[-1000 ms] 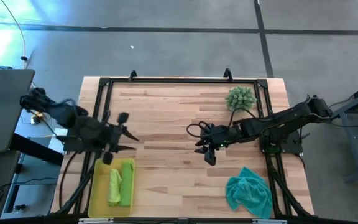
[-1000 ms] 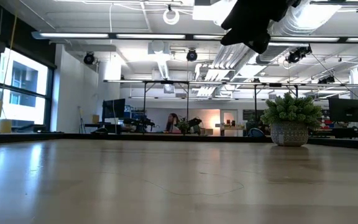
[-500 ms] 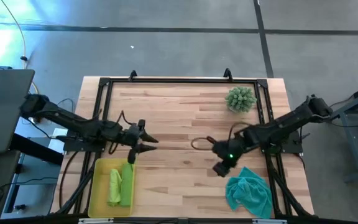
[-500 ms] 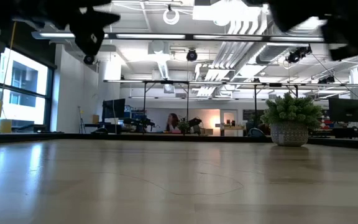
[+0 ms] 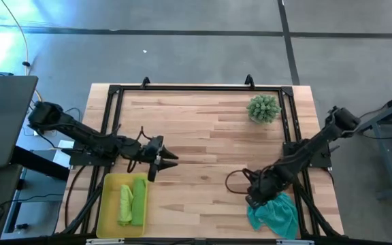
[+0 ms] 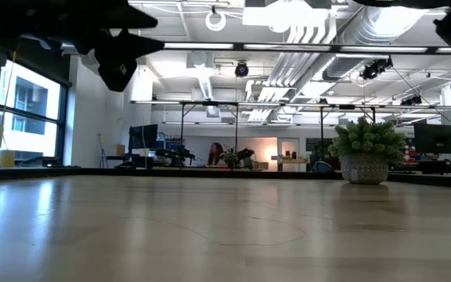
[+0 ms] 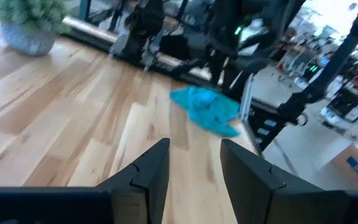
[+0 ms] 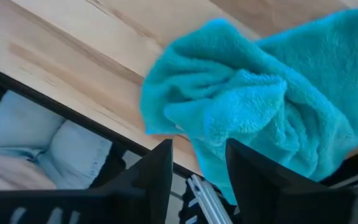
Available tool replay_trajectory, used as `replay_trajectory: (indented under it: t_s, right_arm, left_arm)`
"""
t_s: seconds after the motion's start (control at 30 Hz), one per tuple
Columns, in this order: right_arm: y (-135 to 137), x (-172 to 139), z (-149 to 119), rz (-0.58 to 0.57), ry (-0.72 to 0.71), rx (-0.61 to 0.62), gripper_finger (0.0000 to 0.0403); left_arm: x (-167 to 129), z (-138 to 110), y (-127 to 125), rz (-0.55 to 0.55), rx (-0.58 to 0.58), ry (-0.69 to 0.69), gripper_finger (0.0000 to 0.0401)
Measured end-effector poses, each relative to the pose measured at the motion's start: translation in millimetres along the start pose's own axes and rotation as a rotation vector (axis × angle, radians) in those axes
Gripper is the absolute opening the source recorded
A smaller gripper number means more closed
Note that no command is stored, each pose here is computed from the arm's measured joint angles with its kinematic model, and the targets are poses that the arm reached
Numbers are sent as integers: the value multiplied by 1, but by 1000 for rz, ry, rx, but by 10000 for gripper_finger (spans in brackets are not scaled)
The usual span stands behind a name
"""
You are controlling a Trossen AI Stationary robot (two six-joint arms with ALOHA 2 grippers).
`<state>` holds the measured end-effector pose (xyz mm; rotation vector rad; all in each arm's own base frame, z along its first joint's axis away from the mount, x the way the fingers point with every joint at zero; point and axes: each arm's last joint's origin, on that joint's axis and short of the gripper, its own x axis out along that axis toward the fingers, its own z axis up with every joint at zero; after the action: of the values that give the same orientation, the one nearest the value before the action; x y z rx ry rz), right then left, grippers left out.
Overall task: Roll microfiber towels into tight, uniform cylinder then place into a basket
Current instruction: Fold the blue microfiber towel
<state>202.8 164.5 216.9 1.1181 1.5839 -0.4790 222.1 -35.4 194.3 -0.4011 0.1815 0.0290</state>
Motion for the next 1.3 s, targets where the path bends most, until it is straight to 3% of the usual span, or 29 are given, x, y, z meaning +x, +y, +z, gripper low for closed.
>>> replay_trajectory:
  t_s: [0.27, 0.4, 0.53, 0.73, 0.93, 1.3]
  right_arm:
    - [0, 25, -4, -113, 28, 38, 178]
    - [2, 35, 0, -146, 20, 29, 175]
    - [2, 43, 3, -174, 16, -14, 133]
    - [3, 46, 4, -182, 28, -92, 20]
    - [2, 31, 3, -132, 19, -148, 14]
    - [4, -17, 39, 8, -422, -368, 2]
  left_arm:
    - [2, -3, -6, -31, 31, -6, 131]
    - [2, -2, -6, -31, 37, -7, 131]
    - [2, -2, -6, -31, 37, -7, 131]
    - [2, -2, -6, -31, 36, -7, 131]
    - [2, -2, -6, -31, 35, -8, 131]
    - [2, -2, -6, -35, -6, -15, 131]
